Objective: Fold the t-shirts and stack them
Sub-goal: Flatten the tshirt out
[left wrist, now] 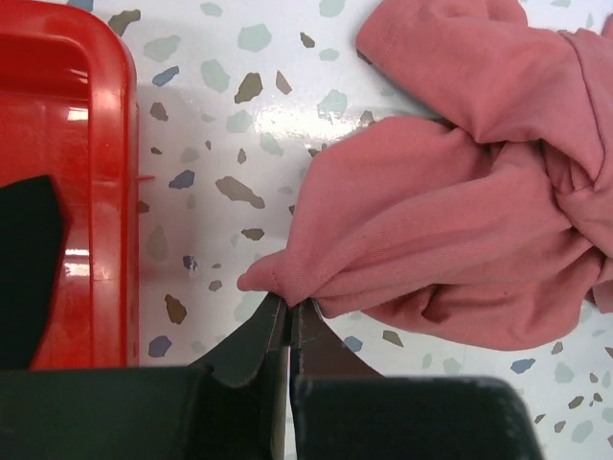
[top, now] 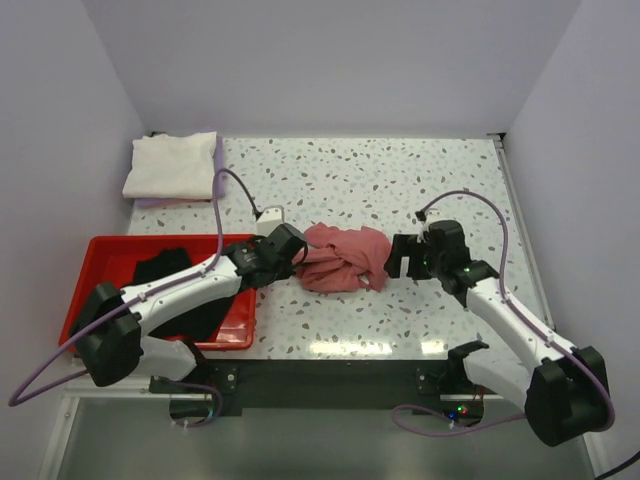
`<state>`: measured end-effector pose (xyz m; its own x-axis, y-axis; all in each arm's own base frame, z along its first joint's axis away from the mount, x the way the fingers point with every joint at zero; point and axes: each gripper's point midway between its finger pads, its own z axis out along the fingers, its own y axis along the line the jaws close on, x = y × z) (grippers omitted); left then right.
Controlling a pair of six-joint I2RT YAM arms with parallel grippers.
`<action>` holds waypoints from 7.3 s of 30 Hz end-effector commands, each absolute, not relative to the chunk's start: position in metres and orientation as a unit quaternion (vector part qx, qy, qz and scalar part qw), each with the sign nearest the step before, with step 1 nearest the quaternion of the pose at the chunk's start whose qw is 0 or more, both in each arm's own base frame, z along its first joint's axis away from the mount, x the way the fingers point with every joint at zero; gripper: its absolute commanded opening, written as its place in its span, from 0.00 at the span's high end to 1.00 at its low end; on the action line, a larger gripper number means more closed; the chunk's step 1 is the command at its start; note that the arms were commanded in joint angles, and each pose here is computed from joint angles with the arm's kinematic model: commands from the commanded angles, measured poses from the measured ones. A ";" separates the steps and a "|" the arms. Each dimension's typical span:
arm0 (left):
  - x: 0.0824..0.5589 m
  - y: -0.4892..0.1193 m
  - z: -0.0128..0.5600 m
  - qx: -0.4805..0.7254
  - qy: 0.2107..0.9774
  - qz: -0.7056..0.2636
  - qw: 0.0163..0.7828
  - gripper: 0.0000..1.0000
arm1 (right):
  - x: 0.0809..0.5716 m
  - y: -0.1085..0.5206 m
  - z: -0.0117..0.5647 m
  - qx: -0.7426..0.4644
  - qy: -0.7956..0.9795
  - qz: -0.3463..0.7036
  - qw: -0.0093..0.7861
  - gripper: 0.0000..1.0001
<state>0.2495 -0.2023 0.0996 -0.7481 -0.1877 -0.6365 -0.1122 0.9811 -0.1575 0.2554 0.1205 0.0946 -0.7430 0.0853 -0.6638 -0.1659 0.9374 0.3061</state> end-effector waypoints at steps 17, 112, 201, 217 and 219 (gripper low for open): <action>0.252 -0.223 0.098 -0.049 0.930 -0.113 0.348 1.00 | 0.277 0.176 0.107 -0.068 0.909 0.179 0.371 0.26; 0.515 -0.146 0.285 -0.158 0.815 0.069 0.553 0.56 | 0.373 -0.031 0.327 0.165 0.799 -0.200 0.542 0.66; 0.239 -0.209 0.020 0.010 0.979 -0.030 0.203 0.00 | 0.687 0.011 0.152 -0.075 0.785 -0.319 0.526 0.38; 0.275 -0.233 0.058 -0.001 0.958 -0.075 0.278 0.00 | 0.577 0.039 0.208 -0.039 0.876 -0.149 0.457 0.01; 0.281 -0.239 0.063 -0.006 0.952 -0.089 0.292 0.00 | 0.557 0.053 0.201 -0.069 0.895 -0.103 0.429 0.02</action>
<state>0.2570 -0.2221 0.0327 -0.8865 -0.0157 -0.4625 0.0359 0.9941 -0.1026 0.5966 0.0310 0.1896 -0.5676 -0.2801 -0.7742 0.0629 0.9229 -0.3800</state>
